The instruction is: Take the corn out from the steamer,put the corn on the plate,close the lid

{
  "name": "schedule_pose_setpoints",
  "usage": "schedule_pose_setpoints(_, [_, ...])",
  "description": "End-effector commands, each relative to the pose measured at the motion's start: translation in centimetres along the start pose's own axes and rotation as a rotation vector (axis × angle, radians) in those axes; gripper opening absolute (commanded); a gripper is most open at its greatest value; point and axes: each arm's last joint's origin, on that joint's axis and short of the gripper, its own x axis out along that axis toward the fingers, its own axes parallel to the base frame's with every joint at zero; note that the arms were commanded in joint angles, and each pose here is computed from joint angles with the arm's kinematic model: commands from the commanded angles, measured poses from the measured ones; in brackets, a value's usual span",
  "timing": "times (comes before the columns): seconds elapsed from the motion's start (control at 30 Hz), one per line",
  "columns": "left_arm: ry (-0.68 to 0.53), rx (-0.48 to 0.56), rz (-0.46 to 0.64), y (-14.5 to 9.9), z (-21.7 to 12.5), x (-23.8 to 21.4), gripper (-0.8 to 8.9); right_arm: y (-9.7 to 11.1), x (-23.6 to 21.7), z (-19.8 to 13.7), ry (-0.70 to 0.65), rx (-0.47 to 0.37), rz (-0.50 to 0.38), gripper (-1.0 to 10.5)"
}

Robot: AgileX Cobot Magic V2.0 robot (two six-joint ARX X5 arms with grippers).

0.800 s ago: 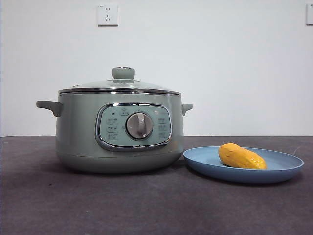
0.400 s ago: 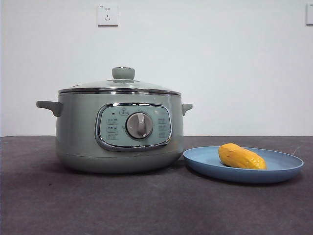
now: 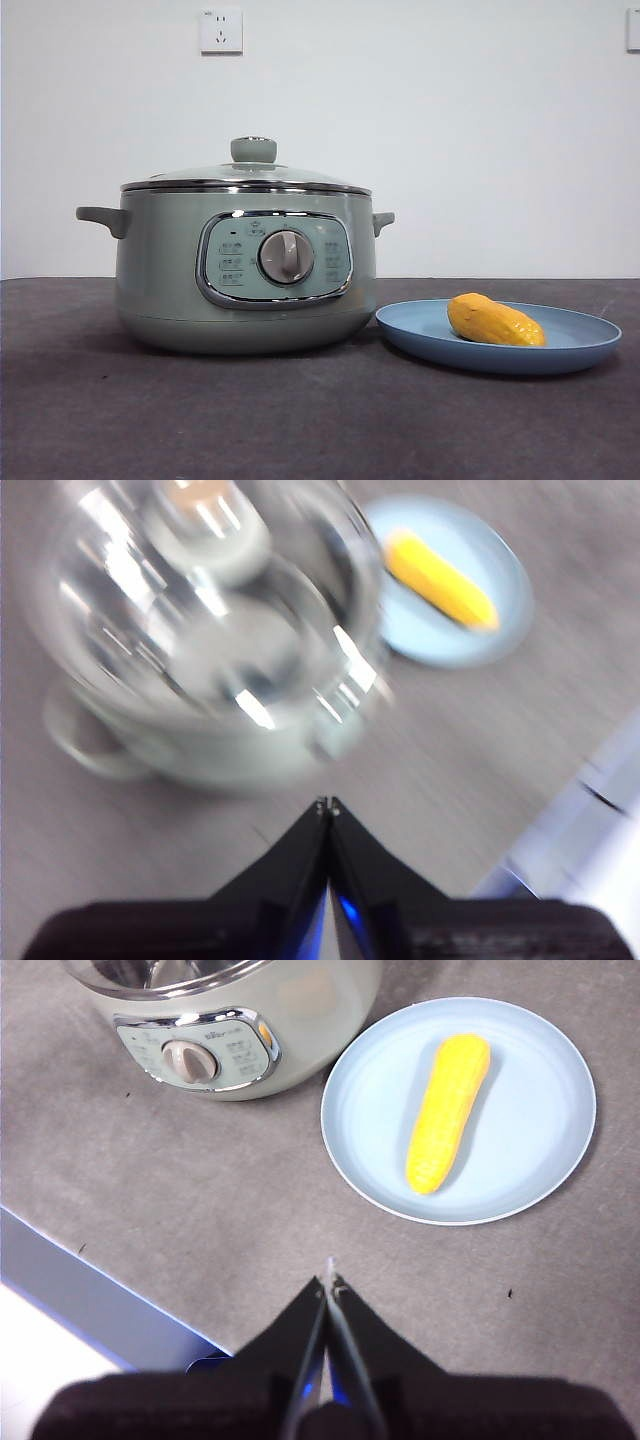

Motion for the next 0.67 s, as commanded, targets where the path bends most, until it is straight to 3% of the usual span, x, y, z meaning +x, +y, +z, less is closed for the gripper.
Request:
schedule_pose_setpoints(0.03, [-0.213, 0.134, 0.108, 1.1, 0.7, -1.8, -0.04, 0.0, 0.1, -0.1, 0.004, -0.001, -0.001, 0.0])
schedule_pose_setpoints(0.17, [-0.454, 0.142, 0.267, 2.4, -0.6, -4.1, -0.04, 0.0, 0.1, -0.1, 0.004, -0.001, -0.001, 0.0])
schedule_pose_setpoints(0.27, [-0.54, 0.136, 0.394, 2.7, -3.0, -4.5, -0.04, 0.0, 0.1, -0.1, 0.004, -0.001, -0.001, 0.0])
schedule_pose_setpoints(0.43, [-0.559, 0.106, 0.533, 2.7, -8.2, -2.8, -0.04, 0.0, 0.1, -0.1, 0.004, -0.001, -0.001, 0.0])
schedule_pose_setpoints(0.67, [-0.498, 0.049, 0.545, 2.4, -15.2, 1.5, -0.04, 0.0, 0.1, -0.1, 0.004, -0.001, -0.001, 0.0])
